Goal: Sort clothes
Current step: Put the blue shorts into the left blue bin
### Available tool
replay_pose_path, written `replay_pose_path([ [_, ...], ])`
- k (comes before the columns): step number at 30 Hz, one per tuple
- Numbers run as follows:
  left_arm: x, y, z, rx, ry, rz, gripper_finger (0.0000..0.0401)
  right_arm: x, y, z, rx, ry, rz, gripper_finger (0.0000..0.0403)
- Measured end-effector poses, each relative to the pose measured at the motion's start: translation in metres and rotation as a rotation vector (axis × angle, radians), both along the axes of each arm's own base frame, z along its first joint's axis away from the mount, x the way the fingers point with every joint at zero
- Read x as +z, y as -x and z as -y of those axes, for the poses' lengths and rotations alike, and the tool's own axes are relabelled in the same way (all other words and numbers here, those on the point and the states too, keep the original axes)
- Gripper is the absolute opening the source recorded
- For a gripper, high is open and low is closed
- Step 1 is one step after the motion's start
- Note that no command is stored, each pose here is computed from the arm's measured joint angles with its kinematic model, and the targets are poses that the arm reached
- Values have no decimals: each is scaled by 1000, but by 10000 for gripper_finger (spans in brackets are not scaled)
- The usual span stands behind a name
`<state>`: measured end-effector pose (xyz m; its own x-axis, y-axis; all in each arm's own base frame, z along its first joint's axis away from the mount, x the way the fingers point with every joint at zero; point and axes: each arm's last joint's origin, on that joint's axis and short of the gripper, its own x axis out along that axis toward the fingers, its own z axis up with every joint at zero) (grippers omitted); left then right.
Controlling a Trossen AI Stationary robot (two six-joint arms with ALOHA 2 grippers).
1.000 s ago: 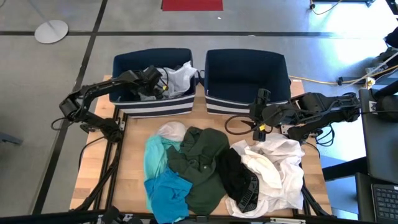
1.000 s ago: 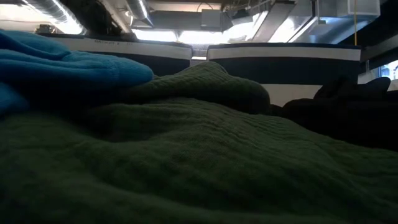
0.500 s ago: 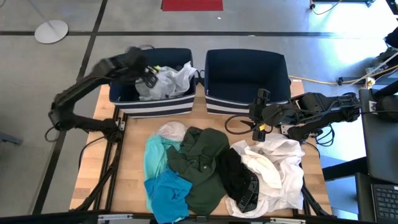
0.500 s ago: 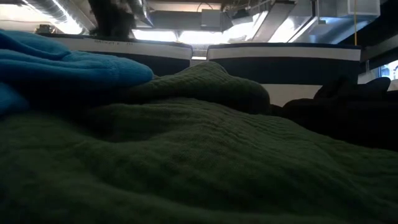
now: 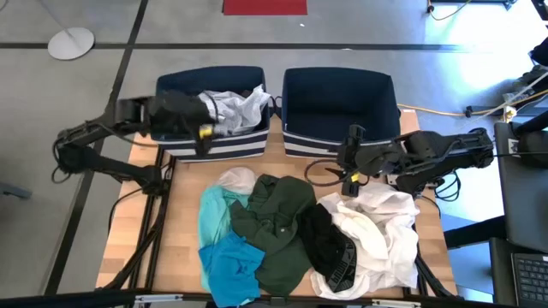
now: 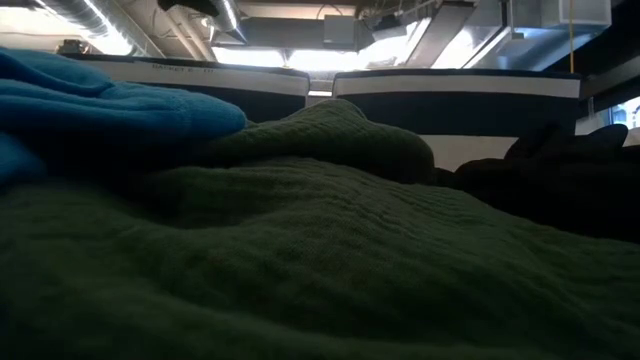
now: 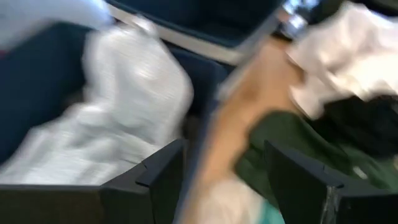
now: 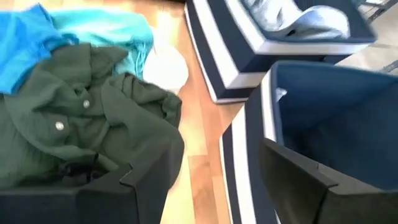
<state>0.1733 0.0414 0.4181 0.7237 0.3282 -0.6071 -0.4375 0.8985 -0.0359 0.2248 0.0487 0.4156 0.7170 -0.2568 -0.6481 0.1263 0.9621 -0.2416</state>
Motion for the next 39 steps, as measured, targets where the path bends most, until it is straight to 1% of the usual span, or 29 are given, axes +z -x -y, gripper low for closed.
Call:
replay_pose_path([
  [6, -28, -23, 42, -123, 60, -104, 207, -37, -16, -5, 23, -10, -18, 234],
  [9, -47, -31, 61, -160, 105, -162, 207, -57, -26, -9, 63, -38, 14, 234],
  [13, -75, -37, 87, -175, 171, -240, 207, -82, -34, -14, 124, -92, 38, 234],
  [19, -111, -42, 131, -192, 249, -327, 207, -111, -39, -15, 130, -104, 71, 234],
  [24, -134, -47, 167, -166, 317, -371, 207, -124, -41, -16, 134, -111, 92, 234],
  [30, -154, -57, 211, -151, 503, -355, 207, -128, -40, -16, 117, -137, 92, 234],
  [33, -168, -60, 231, -129, 573, -377, 207, -128, -40, -16, 98, -165, 97, 234],
  [36, -185, -62, 249, -107, 611, -407, 207, -128, -39, -21, 102, -179, 100, 234],
  [39, -202, -63, 263, -80, 617, -438, 207, -128, -37, -29, 124, -187, 105, 234],
])
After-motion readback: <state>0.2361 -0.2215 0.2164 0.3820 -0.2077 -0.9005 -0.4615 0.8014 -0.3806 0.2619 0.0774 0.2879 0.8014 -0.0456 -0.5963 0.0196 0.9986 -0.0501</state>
